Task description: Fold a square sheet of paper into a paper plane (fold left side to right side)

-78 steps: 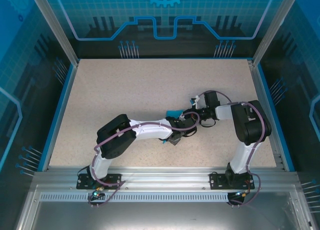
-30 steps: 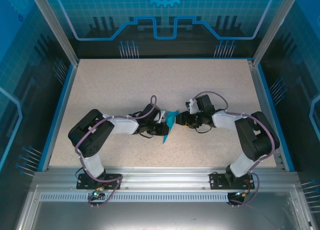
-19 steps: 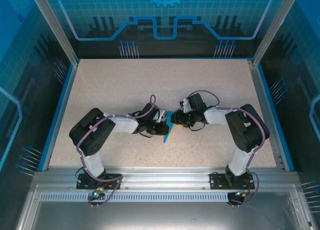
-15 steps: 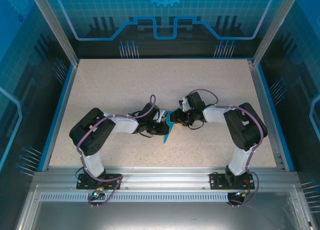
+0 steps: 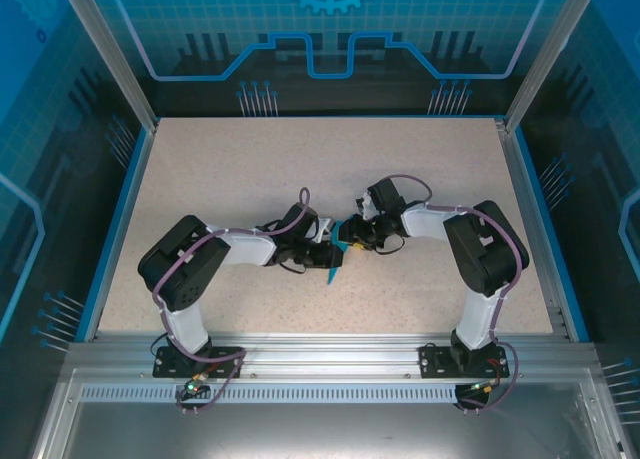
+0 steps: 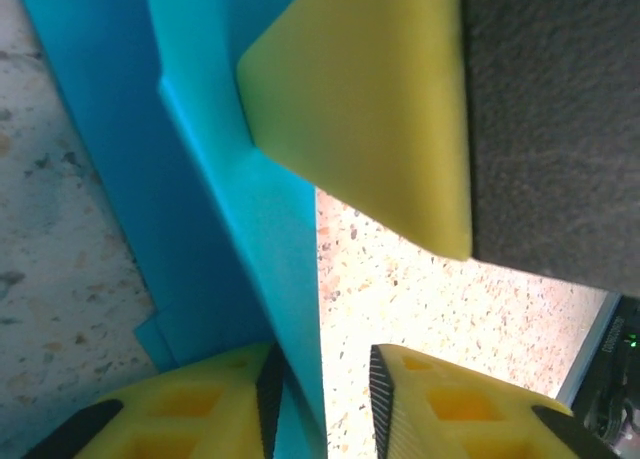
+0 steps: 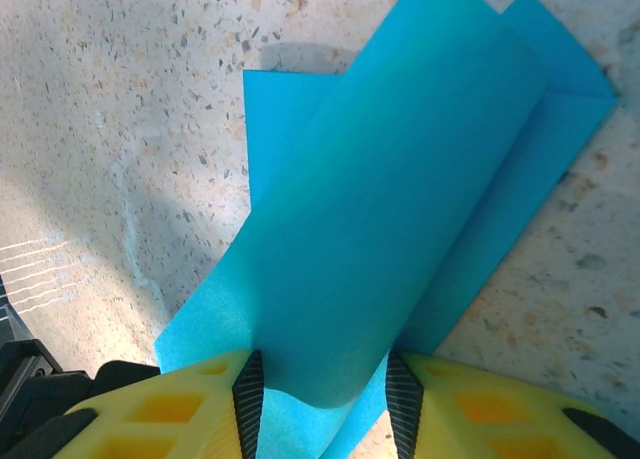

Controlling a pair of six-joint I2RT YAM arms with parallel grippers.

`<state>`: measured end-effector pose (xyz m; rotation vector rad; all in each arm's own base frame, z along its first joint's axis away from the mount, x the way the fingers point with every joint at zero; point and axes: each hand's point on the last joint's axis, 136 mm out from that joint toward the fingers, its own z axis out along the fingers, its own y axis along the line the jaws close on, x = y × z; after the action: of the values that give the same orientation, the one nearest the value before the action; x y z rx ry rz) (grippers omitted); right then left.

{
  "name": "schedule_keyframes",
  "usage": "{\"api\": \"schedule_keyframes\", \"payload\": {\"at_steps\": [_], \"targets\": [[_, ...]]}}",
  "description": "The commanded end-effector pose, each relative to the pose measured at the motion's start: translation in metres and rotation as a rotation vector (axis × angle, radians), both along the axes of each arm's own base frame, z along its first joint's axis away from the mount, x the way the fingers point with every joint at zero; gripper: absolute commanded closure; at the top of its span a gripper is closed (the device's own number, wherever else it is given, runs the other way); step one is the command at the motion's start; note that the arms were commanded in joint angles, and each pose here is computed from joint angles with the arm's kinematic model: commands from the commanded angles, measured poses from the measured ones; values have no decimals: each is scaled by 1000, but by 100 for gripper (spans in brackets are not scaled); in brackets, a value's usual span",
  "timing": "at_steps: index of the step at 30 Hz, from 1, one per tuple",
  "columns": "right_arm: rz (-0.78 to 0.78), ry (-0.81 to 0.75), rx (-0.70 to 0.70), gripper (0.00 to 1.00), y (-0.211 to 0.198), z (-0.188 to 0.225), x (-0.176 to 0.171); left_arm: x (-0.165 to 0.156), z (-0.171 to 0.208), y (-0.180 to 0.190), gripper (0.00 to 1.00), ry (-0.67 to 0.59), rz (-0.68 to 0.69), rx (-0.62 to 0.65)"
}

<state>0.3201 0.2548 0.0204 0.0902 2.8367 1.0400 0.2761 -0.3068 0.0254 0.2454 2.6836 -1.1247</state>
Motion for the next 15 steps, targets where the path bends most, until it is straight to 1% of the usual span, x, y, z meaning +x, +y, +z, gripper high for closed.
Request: {"api": "schedule_keyframes", "payload": {"at_steps": [1, 7, 10, 15], "targets": [[5, 62, -81, 59, -4, -25, -13, -1, 10, 12, 62, 6, 21, -8], [8, 57, -80, 59, -4, -25, -14, 9, 34, 31, 50, -16, 69, -35], [9, 53, -79, 59, -5, -24, -14, 19, 38, 41, 50, -2, 112, -52], [10, 49, -76, 59, -5, -23, -14, 36, 35, 40, 55, 30, 131, -62]]}}
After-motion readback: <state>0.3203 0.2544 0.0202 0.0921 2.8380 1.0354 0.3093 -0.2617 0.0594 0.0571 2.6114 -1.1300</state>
